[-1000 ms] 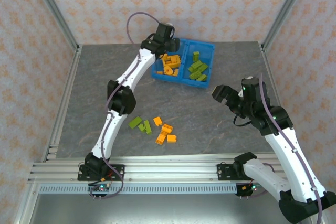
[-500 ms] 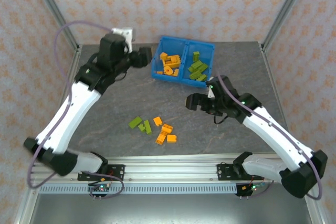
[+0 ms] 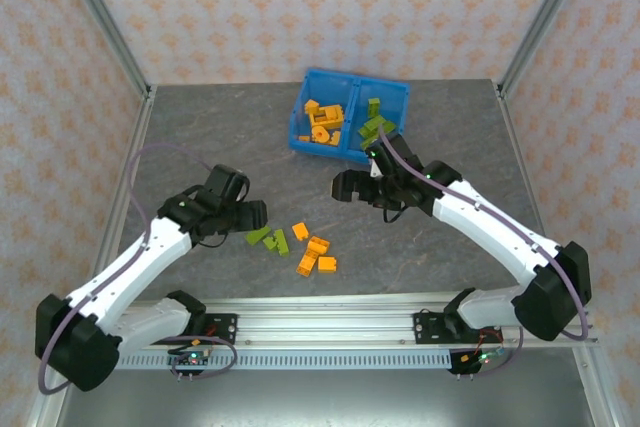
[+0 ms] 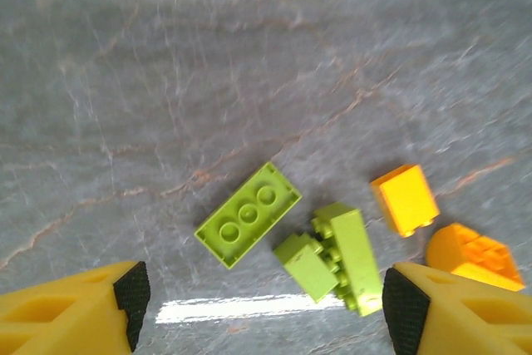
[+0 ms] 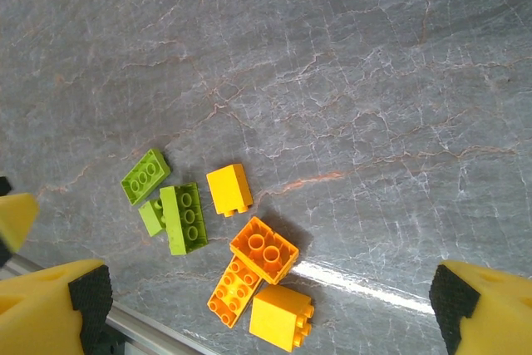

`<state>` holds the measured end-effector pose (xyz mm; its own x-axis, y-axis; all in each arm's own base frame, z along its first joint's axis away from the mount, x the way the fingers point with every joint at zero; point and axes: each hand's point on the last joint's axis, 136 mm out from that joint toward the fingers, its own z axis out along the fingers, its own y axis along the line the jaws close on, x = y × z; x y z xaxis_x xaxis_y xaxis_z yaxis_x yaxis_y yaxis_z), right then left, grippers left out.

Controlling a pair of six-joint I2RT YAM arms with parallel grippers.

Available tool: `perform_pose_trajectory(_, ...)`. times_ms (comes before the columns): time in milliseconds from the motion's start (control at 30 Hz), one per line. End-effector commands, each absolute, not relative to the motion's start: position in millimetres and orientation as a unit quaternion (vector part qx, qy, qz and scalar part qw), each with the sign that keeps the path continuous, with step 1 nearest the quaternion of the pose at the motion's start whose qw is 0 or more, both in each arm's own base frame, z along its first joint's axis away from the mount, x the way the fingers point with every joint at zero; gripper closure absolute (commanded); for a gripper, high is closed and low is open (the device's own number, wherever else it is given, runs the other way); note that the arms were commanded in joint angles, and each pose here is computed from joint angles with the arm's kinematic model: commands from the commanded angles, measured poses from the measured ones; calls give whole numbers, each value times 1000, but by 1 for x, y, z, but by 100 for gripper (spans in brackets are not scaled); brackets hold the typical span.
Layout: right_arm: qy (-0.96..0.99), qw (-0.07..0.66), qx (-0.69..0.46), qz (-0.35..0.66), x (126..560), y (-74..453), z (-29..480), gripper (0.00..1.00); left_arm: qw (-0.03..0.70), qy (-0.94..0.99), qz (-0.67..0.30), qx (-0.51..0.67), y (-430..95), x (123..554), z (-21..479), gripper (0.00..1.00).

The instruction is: Sort the legos into containers by color

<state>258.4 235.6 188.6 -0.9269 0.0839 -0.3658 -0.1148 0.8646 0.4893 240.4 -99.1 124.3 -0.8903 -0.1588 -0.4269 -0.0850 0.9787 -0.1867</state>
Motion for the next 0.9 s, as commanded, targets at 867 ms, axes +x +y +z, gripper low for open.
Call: perform_pose_trajectory(867, 939, 241, 32, 242, 245, 204, 207, 1, 114, 992, 18, -56, -96, 259, 12, 51)
